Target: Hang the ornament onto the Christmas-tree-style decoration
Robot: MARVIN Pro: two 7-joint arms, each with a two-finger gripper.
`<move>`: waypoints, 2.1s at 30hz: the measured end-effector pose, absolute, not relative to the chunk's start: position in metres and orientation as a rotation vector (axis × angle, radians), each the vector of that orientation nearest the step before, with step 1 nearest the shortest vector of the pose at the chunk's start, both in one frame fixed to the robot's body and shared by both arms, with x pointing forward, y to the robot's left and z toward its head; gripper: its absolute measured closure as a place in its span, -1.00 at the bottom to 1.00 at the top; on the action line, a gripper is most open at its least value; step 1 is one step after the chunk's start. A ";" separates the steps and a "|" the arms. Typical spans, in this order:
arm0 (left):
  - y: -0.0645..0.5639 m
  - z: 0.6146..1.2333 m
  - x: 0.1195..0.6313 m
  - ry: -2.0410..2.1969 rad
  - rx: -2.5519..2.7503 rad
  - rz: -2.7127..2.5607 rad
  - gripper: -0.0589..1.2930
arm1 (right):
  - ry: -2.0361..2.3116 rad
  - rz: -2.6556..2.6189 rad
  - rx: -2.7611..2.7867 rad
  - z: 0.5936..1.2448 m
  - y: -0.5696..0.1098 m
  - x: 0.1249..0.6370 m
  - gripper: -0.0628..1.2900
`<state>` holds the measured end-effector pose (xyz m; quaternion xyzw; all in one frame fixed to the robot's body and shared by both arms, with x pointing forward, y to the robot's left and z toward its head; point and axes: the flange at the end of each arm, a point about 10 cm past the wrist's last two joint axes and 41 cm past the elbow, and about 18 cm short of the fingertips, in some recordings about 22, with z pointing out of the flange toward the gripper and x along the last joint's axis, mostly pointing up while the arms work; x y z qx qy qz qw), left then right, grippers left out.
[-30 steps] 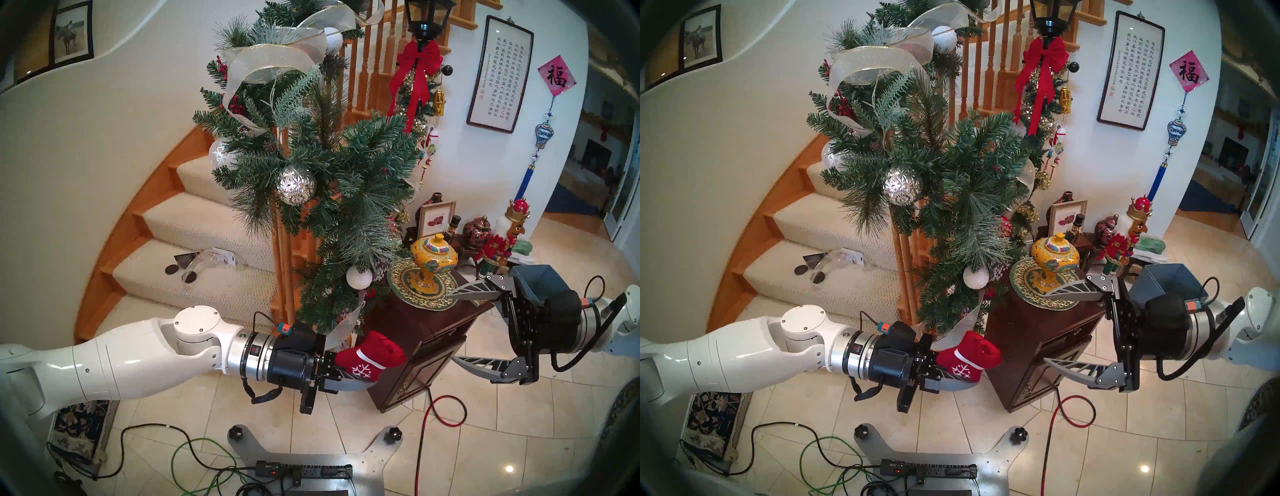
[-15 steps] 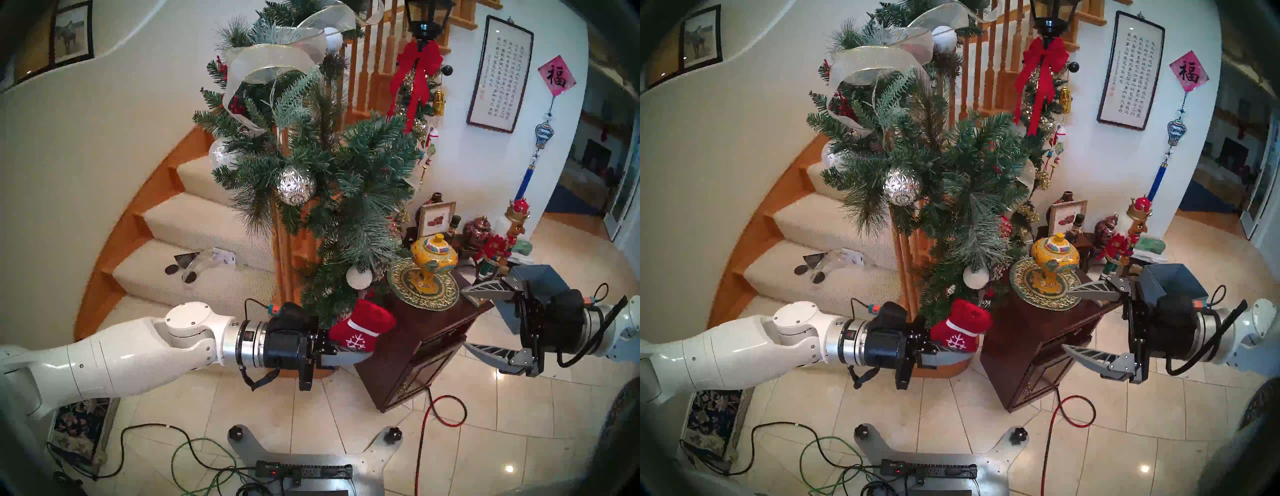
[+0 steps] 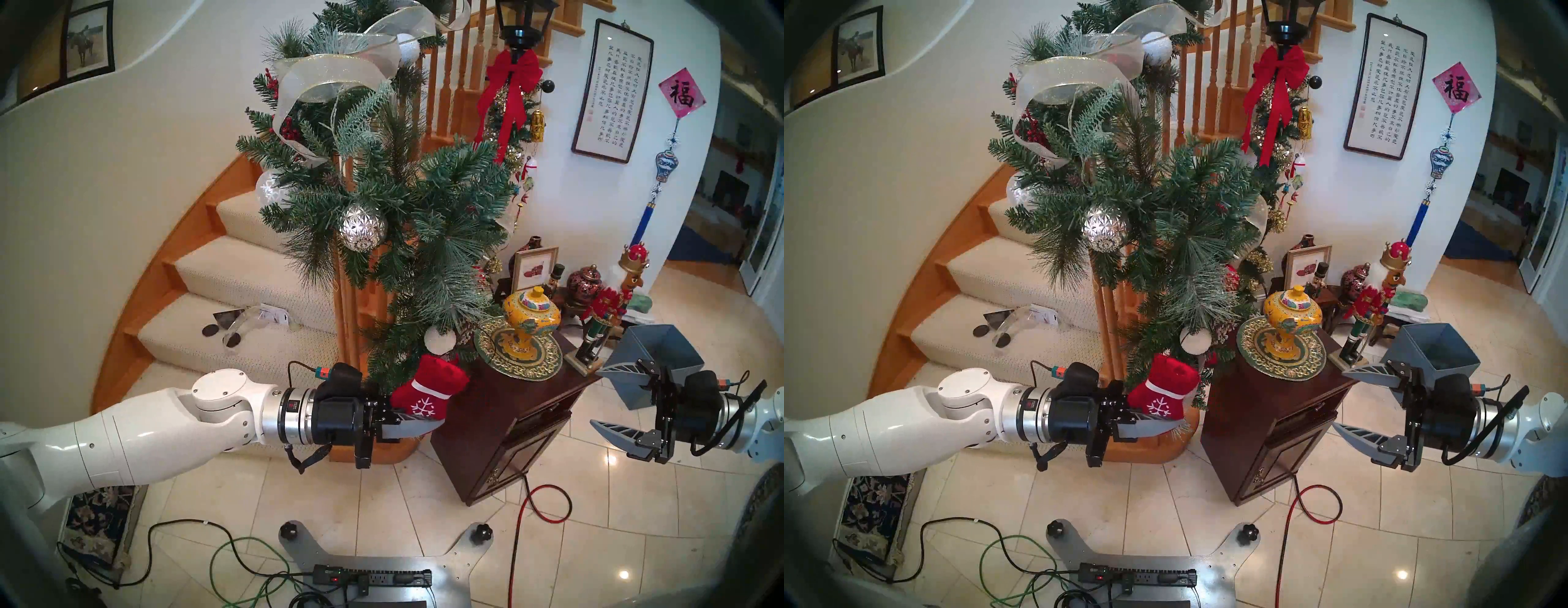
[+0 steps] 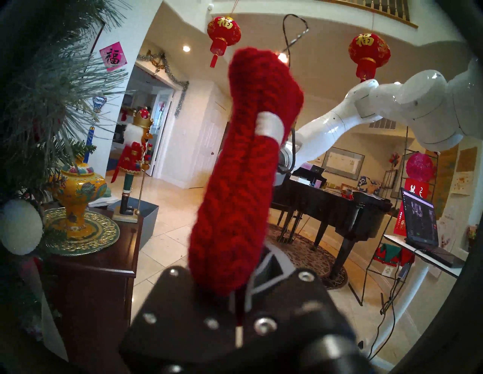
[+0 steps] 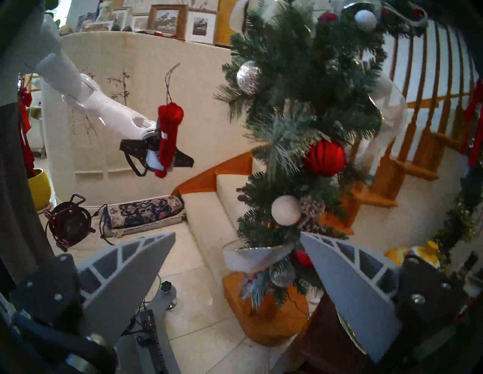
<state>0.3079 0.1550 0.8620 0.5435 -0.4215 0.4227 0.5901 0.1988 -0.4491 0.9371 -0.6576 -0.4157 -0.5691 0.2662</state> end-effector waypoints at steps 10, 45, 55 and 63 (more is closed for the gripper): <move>0.150 0.863 0.307 -0.978 1.251 0.984 0.91 | -1.072 -1.532 -1.854 0.924 -0.469 0.197 -0.92; 0.134 0.873 0.301 -0.956 1.257 1.016 0.91 | -1.008 -1.466 -1.991 0.914 -0.494 0.180 -0.92; 0.130 0.875 0.299 -0.958 1.264 1.024 0.91 | -1.025 -1.448 -1.990 0.913 -0.493 0.177 -0.92; 0.124 0.876 0.298 -0.958 1.271 1.028 0.91 | -1.029 -1.447 -1.989 0.914 -0.493 0.178 -0.92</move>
